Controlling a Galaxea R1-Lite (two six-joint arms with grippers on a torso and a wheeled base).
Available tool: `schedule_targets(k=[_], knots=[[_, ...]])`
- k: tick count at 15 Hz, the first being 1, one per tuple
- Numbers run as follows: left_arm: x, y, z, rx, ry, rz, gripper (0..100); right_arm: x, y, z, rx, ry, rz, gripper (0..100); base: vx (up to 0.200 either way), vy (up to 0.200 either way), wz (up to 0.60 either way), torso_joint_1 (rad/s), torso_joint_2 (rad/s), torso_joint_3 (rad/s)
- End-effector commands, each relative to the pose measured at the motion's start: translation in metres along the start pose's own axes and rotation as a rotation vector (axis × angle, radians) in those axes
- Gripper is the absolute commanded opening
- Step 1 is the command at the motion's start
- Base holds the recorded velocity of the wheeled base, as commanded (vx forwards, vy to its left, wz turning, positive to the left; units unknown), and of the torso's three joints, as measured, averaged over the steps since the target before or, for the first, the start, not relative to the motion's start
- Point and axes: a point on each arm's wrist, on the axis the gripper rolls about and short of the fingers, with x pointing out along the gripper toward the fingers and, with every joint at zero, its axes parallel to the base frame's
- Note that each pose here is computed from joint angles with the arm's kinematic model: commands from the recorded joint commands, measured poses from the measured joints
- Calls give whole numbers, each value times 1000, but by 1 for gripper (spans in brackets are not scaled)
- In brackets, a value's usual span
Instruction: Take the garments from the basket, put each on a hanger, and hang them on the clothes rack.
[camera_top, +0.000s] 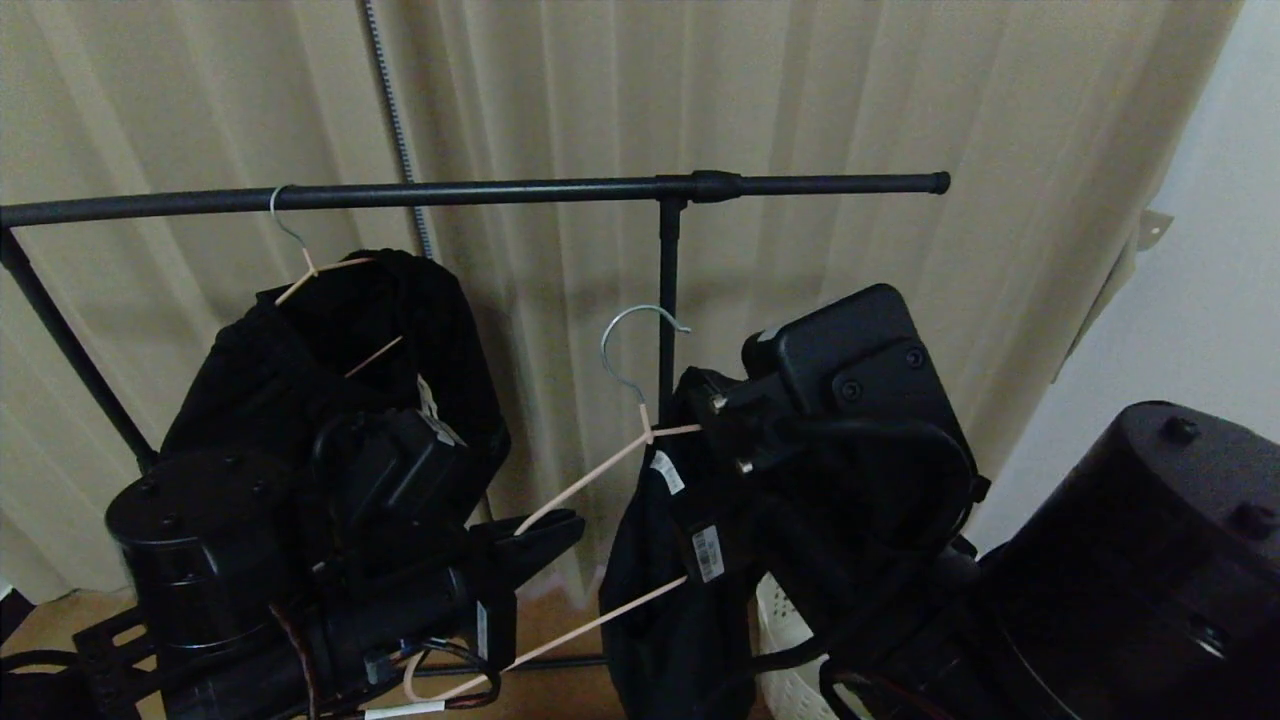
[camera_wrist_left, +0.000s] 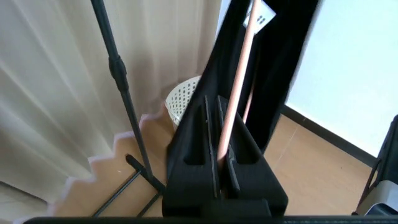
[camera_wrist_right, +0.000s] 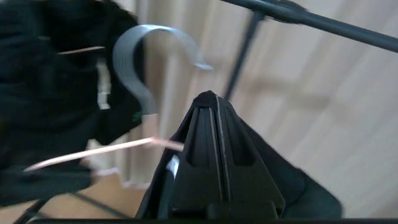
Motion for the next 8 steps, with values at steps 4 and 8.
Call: schedule_targets(k=[4,8], knots=[[0,-1,-1,7,-33,-1,0,-7,6,-4,-7,5,27,0,0,0,0,0,0,0],[-8,-2,-3,17,-73,1,0,-10,-24,-8,0,22,-38,100,0,0,0,0,0,0]])
